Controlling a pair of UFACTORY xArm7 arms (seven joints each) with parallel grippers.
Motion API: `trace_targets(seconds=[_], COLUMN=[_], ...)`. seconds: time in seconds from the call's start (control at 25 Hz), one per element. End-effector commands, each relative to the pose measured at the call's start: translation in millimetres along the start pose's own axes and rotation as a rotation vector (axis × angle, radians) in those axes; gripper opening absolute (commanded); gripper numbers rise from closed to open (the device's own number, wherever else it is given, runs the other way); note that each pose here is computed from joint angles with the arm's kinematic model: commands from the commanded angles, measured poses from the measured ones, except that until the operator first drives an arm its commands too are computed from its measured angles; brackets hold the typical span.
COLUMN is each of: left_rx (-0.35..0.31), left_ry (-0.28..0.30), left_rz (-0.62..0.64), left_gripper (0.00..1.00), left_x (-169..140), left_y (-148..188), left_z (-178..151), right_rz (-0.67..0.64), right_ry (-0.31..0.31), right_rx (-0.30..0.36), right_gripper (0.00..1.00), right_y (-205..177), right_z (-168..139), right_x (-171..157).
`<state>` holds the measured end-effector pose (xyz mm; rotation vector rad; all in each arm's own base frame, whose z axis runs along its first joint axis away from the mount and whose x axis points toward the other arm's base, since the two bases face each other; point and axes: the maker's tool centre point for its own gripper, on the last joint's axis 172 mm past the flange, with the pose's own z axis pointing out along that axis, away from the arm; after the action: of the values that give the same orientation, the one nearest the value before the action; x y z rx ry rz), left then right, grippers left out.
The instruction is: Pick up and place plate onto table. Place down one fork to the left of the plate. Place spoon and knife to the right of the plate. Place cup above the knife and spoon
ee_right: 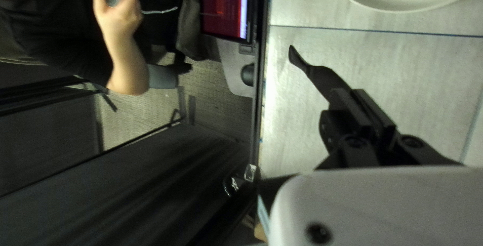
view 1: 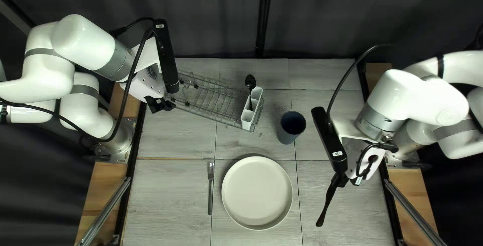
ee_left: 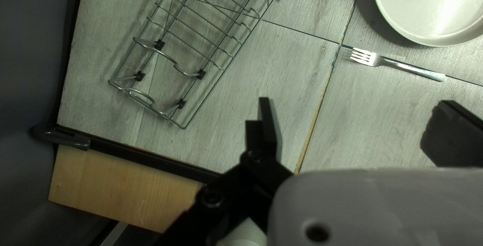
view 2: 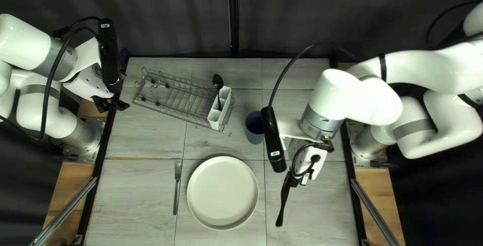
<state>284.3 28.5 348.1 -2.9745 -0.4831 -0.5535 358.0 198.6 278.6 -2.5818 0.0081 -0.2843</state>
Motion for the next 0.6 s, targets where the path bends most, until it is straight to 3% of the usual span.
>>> trace_targets(seconds=[0.04,0.6], left_rx=[0.000,0.000], left_ry=[0.000,0.000], left_rz=[0.000,0.000], left_gripper=[1.00,1.00], left_x=[0.0,0.0], left_y=[0.0,0.0], left_z=[0.0,0.0], right_rz=[0.002,-0.049], right_ry=[0.009,-0.032], right_rx=[0.048,0.192], right_gripper=[0.00,0.00], right_y=[15.5,72.7], right_z=[26.3,81.0], right_x=[-6.2,-13.7])
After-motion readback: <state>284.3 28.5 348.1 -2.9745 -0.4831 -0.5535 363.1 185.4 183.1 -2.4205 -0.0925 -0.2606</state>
